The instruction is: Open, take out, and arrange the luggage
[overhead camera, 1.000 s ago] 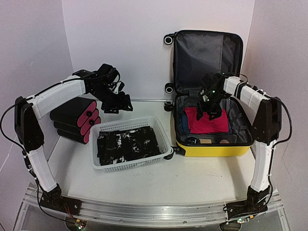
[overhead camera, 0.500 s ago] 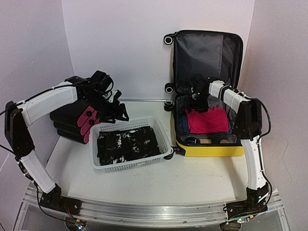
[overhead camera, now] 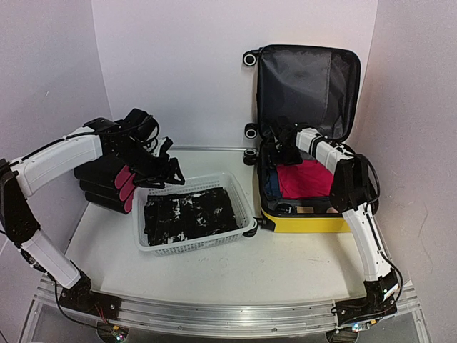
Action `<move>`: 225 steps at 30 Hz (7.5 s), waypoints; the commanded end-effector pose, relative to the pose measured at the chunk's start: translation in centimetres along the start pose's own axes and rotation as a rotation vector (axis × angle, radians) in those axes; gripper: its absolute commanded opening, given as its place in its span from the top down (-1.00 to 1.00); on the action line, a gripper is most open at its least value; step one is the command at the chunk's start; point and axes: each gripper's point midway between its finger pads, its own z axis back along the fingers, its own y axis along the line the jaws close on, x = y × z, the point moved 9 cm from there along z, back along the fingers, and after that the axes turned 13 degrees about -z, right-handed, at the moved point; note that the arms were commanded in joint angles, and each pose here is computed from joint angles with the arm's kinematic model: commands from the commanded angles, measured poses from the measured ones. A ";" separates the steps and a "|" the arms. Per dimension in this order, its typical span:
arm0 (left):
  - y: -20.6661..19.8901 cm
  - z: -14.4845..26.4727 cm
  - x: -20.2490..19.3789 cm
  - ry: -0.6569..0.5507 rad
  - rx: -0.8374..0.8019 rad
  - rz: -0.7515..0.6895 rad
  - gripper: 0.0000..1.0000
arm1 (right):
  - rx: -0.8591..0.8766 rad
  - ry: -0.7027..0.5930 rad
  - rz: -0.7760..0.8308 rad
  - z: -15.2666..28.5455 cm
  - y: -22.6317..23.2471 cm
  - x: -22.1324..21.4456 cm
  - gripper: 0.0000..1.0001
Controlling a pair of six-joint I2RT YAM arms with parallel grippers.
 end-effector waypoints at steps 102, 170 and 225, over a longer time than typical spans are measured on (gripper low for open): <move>-2.1 1.5 4.4 -0.125 -0.098 0.003 -0.48 | 1.163 0.310 -0.338 24.7 -1.3 -3.1 1.00; 2.0 11.0 -10.7 -0.308 0.023 0.315 -0.58 | 1.003 0.475 -0.623 14.5 31.6 -18.4 1.00; 6.8 -4.8 1.5 0.095 0.179 0.091 -0.15 | 0.722 0.537 0.426 21.2 14.9 -16.5 0.33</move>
